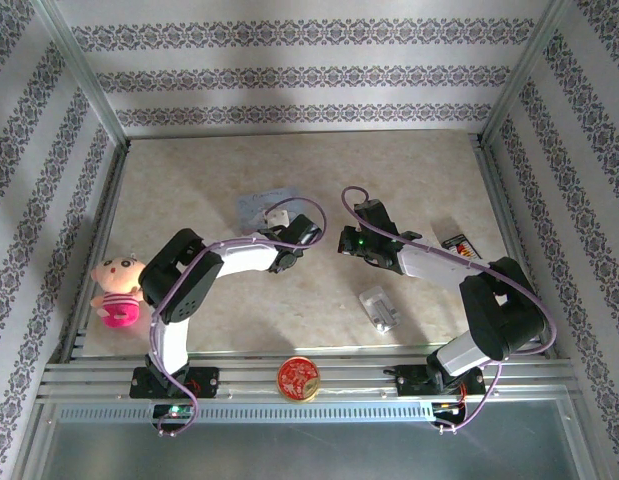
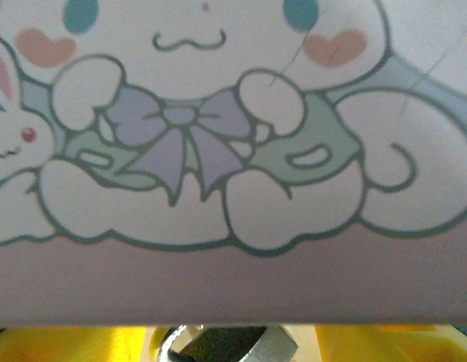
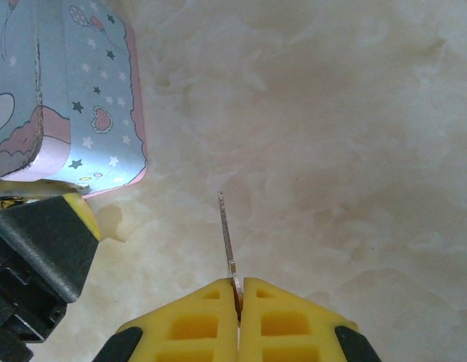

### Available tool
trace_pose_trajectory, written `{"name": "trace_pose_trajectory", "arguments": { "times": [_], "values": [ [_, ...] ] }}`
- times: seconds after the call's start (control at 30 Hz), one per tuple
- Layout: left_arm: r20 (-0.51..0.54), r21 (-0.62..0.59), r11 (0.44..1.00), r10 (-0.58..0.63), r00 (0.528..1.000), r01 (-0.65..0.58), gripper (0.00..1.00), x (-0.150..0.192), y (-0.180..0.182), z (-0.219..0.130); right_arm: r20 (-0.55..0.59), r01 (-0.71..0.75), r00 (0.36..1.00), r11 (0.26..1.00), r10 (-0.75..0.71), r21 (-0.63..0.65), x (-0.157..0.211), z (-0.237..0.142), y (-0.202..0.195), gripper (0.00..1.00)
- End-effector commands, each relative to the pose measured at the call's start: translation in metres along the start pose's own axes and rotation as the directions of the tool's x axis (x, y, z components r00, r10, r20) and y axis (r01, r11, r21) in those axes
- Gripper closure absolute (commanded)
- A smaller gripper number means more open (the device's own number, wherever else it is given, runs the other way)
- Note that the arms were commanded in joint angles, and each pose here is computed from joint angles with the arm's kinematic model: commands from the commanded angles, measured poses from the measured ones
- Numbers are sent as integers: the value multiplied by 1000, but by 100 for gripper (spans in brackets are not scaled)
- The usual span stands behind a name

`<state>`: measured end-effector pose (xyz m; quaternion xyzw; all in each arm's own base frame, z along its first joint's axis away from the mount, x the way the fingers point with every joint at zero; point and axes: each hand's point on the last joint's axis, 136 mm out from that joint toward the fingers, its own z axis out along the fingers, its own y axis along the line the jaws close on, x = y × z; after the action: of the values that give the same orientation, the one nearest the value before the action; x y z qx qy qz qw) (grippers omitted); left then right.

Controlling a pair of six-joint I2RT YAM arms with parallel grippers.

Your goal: Unlock a padlock with a key

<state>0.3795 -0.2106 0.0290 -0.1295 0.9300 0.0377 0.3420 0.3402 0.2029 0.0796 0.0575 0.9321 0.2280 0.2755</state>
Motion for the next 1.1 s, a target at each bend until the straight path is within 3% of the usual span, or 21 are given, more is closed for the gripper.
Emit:
{"name": "trace_pose_trajectory", "arguments": {
  "times": [0.0, 0.23, 0.57, 1.07],
  "values": [
    [30, -67, 996, 64, 998, -62, 40, 2, 10, 5, 0, -4, 1000, 1000, 4, -5, 2, 5, 2, 100],
    [50, -79, 995, 69, 996, -65, 39, 0, 12, 6, -9, -3, 1000, 1000, 3, -10, 3, 7, 4, 100],
    [39, -23, 1000, 18, 999, -17, 47, 2, 18, -16, -3, 1, 1000, 1000, -1, -13, 3, 6, 6, 100],
    [68, -10, 999, 50, 996, -50, 44, -3, 3, -2, -2, 7, 1000, 1000, -7, -17, 3, 5, 9, 100]
  ]
}}
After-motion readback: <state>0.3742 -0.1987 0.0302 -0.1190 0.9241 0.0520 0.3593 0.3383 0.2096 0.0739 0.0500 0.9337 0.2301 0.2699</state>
